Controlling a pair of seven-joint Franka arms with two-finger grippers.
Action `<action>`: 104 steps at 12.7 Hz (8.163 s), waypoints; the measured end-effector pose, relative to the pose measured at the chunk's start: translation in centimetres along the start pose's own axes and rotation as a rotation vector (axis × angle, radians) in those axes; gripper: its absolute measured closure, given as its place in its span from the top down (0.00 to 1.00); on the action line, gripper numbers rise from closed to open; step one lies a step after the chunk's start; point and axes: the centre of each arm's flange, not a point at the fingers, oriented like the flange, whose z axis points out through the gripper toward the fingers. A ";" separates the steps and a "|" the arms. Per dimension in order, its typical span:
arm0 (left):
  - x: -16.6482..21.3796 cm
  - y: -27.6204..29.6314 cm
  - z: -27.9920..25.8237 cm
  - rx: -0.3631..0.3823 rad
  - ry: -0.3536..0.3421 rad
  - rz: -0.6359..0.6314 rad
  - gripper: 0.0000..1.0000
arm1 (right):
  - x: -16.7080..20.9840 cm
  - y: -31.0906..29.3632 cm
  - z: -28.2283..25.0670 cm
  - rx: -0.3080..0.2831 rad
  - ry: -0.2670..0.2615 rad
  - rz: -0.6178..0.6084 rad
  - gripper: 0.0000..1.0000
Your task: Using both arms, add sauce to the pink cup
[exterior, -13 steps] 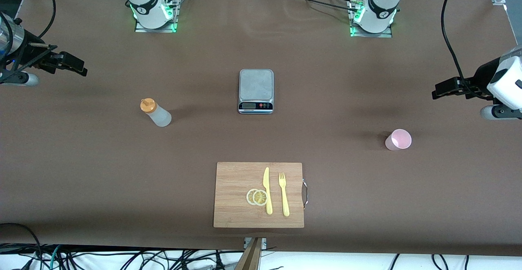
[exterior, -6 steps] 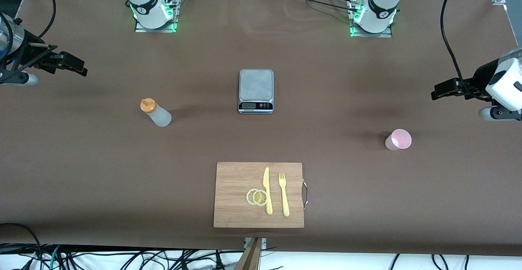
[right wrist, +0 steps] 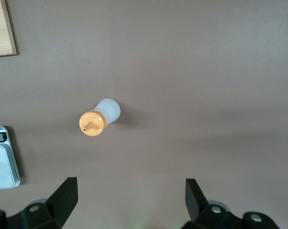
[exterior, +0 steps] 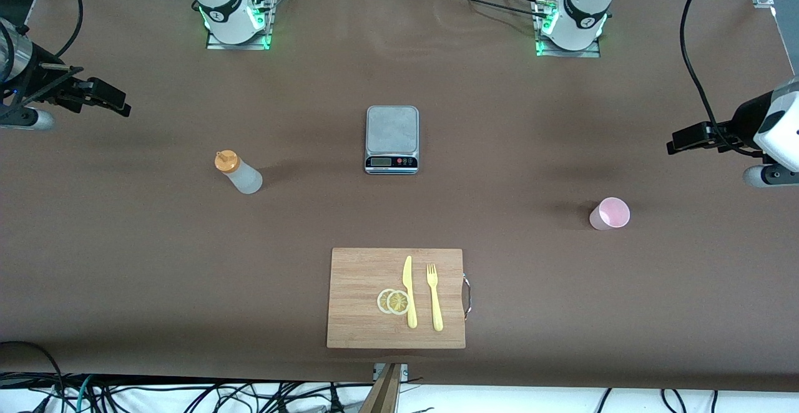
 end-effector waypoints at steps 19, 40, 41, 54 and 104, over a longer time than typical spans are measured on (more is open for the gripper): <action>6.9 -8.0 28.4 0.010 0.060 0.113 1.00 | 0.5 -0.2 0.0 -0.001 0.002 -0.004 1.00; 7.4 -5.7 30.7 0.006 0.033 0.139 0.03 | 0.5 -0.1 0.0 -0.002 0.002 -0.003 1.00; 7.3 -4.0 29.7 0.005 0.013 0.143 0.03 | 0.5 -0.1 0.0 -0.002 0.002 -0.003 1.00; -5.8 31.1 26.7 -0.061 -0.067 0.074 0.03 | 0.5 -0.1 0.0 -0.002 0.002 -0.003 1.00; -0.5 1.5 -1.8 -0.006 0.068 0.030 1.00 | 2.2 2.7 5.3 0.020 -0.139 -0.321 1.00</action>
